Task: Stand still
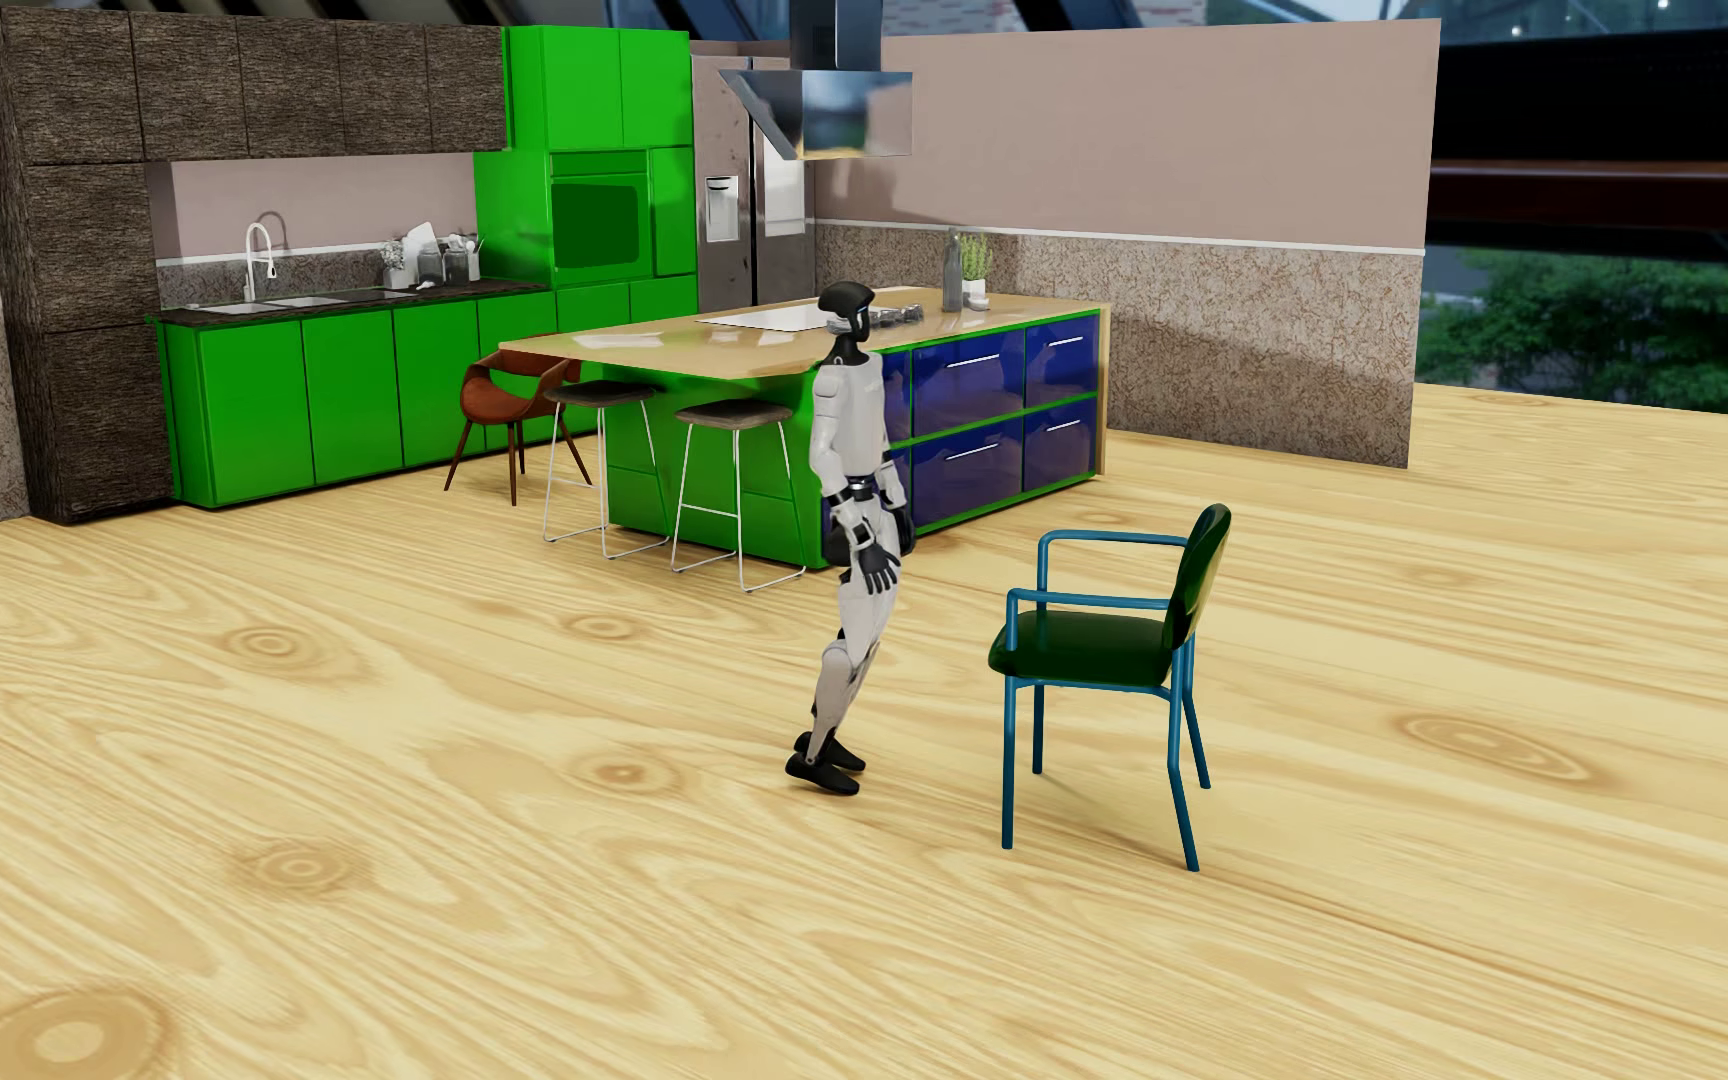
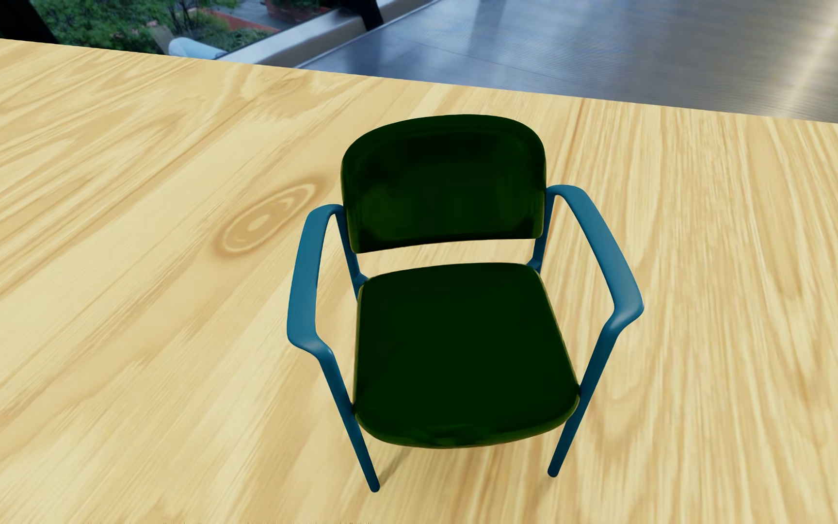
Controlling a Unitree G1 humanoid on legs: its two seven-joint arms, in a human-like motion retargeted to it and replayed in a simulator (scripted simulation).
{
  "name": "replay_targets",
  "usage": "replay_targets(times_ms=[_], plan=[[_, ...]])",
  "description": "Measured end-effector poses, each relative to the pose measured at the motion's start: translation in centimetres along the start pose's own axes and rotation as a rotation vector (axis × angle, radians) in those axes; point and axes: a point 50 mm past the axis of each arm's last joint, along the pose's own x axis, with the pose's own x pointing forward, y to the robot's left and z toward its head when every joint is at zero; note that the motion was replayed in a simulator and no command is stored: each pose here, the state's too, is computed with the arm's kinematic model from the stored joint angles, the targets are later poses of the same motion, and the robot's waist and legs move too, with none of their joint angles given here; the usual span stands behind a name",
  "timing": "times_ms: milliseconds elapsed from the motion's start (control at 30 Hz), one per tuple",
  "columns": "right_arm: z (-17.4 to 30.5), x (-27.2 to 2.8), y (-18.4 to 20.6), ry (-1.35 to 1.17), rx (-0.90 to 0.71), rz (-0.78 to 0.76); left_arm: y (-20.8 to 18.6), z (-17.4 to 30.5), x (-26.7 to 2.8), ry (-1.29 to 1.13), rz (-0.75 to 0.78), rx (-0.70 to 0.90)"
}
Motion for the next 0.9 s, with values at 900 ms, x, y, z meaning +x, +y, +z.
replay_targets(times_ms=[900], plan=[[-0.27,-0.07,0.39,0.007,-0.015,0.014,-0.31,-0.23,-0.04,0.007,-0.008,0.002]])
